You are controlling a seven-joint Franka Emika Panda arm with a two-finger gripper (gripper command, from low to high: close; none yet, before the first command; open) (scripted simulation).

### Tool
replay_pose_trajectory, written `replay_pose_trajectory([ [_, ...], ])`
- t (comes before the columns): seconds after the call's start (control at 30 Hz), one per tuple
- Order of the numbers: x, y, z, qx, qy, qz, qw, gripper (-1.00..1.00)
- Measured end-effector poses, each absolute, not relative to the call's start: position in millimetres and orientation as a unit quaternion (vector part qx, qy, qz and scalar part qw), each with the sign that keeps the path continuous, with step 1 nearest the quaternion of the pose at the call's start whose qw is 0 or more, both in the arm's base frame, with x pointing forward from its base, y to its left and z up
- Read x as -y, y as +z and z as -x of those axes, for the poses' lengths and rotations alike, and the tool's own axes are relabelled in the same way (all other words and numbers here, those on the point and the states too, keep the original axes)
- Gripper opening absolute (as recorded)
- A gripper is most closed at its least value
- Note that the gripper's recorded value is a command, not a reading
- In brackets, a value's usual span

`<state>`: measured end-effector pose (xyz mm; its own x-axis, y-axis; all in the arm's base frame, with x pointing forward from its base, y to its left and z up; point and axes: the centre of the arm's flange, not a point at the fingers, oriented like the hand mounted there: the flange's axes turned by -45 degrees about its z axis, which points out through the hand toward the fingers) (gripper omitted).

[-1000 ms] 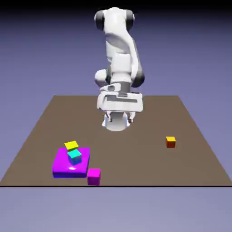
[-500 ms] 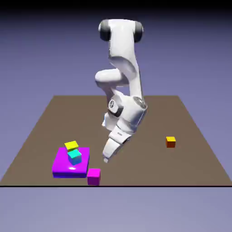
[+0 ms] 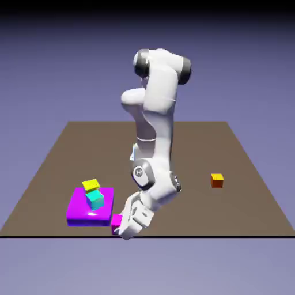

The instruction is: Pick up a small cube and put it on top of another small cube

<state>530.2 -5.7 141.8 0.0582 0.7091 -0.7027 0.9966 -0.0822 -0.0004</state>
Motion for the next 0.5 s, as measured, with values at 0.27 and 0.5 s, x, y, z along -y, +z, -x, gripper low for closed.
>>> replay_pose_trajectory([
  [0.27, 125.0, 259.6, -484.4, -0.41, -0.342, -0.826, 0.181, -1.0],
  [0.5, 171.9, 221.2, -442.7, -0.366, -0.349, -0.85, 0.149, -1.0],
])
